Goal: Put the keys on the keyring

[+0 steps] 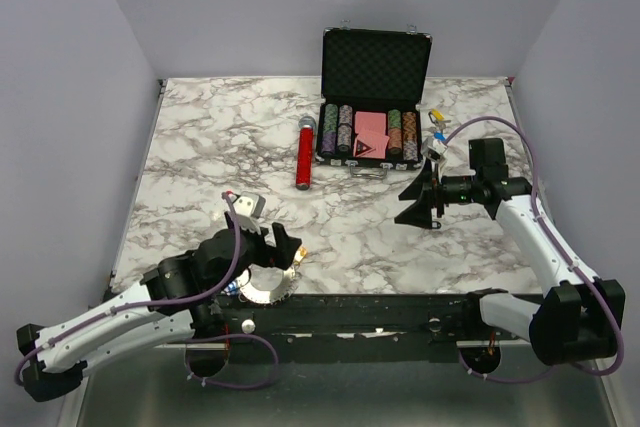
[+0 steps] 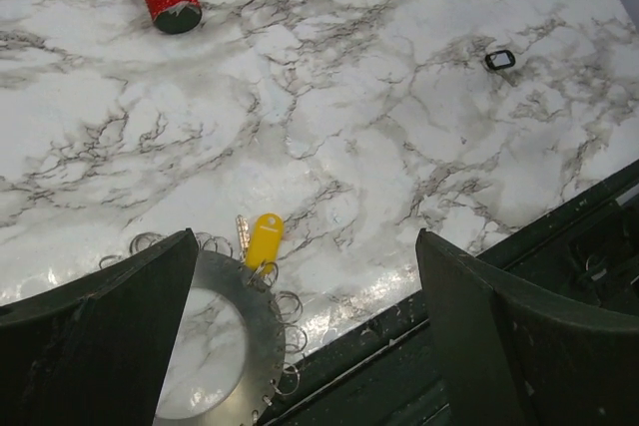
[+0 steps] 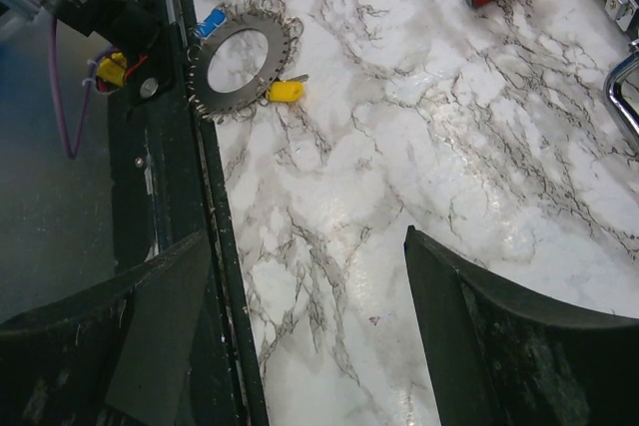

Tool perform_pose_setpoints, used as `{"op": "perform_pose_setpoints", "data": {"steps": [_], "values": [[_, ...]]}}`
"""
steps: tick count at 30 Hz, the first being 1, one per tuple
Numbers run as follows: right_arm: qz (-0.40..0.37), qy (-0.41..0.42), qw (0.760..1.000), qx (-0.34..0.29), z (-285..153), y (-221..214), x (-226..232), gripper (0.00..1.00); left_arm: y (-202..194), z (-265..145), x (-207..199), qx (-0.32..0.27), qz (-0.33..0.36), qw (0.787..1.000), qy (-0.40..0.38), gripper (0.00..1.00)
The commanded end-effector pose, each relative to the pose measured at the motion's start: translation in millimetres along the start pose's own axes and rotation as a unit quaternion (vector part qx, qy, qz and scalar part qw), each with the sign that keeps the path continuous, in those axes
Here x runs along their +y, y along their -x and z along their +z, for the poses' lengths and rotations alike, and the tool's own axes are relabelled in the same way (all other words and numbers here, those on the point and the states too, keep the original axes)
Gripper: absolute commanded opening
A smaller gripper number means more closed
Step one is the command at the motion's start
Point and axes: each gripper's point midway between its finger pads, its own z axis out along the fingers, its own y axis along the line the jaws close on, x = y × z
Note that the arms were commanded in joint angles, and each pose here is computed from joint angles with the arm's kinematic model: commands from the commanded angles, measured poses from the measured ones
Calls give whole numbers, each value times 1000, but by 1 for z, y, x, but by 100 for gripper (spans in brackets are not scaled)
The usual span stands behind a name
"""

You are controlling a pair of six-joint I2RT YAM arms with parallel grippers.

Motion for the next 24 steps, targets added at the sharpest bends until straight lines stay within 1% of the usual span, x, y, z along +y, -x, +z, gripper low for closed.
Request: {"op": "perform_pose_setpoints", "data": {"steps": [1,4,12,19,24], "values": [[-17,-1,1000,-12,-1,3,2,87,-8,-1,1,51,-8,999,12,99],[-19,-7,1000,-10,-2,2,1,87,-10,1,1,65,-9,998,19,99],[-24,-9,1000,-10,-3,2,1,87,-20,5,6,74,-39,996,28,99],[-26,-9,1000,-11,-2,1,1,87,-27,4,9,70,-70,995,25,99],[-22,-11,1000,-13,-2,1,0,87,-31,4,15,68,-90,993,37,99]]}}
